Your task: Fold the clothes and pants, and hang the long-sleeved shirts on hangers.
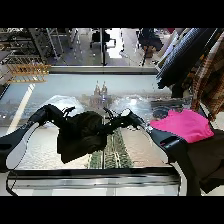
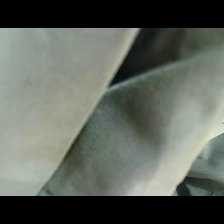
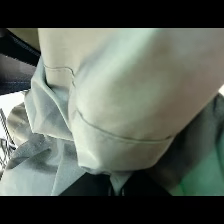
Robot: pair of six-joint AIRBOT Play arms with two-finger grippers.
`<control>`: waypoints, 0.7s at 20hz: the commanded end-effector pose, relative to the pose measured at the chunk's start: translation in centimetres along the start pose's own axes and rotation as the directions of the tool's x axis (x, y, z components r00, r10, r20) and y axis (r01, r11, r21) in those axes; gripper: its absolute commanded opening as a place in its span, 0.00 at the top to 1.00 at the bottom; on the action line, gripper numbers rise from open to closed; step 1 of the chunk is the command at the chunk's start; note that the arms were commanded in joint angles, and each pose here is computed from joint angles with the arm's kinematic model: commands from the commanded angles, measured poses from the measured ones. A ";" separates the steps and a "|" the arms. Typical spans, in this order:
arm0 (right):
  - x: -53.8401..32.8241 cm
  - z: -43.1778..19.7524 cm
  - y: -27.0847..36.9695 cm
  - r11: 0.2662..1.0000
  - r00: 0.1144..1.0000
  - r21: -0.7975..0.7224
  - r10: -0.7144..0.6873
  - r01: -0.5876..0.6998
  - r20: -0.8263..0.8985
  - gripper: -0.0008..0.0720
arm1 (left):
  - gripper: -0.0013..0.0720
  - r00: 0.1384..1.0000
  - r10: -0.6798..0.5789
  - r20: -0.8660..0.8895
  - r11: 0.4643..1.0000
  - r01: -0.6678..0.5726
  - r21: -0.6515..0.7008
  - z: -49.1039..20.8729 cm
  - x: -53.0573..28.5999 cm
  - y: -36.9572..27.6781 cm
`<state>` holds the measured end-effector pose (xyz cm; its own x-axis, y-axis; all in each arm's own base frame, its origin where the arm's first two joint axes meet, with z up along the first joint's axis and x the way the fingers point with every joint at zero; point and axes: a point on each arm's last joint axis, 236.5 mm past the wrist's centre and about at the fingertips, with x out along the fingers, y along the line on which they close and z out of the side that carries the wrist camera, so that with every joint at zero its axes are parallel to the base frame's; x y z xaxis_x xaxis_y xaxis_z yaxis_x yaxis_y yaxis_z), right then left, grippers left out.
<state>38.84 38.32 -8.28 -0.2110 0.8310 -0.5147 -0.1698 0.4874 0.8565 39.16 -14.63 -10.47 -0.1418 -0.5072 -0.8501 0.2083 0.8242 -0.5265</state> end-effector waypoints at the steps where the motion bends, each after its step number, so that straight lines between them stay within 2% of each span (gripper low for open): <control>1: 0.1 0.0 -0.1 1.000 1.000 0.002 -0.006 0.006 0.002 0.96 | 0.96 1.000 -0.001 -0.003 1.000 0.001 0.000 0.0 0.0 0.0; 8: 0.1 0.1 -0.2 1.000 1.000 0.001 -0.007 0.007 0.004 0.96 | 0.96 1.000 -0.001 -0.002 1.000 0.001 0.000 0.0 0.0 0.0; 9: -0.5 0.2 0.0 0.999 0.999 0.031 0.034 -0.035 0.002 0.96 | 0.96 1.000 -0.001 -0.002 1.000 0.001 0.000 0.0 0.0 0.0; 10: -2.0 0.5 -0.1 0.991 0.994 0.083 0.106 -0.106 0.007 0.96 | 0.96 1.000 -0.001 -0.003 1.000 0.001 0.000 0.0 0.0 0.0; 14: -8.5 2.9 -5.1 0.986 0.991 0.143 0.064 -0.081 0.114 0.96 | 0.96 1.000 -0.001 -0.003 1.000 0.001 0.000 0.0 0.0 0.0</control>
<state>42.20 33.38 -8.16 -0.1598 0.8727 -0.4614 -0.0581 0.4582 0.8869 39.11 -14.71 -10.42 -0.1442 -0.5106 -0.8477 0.2067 0.8222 -0.5304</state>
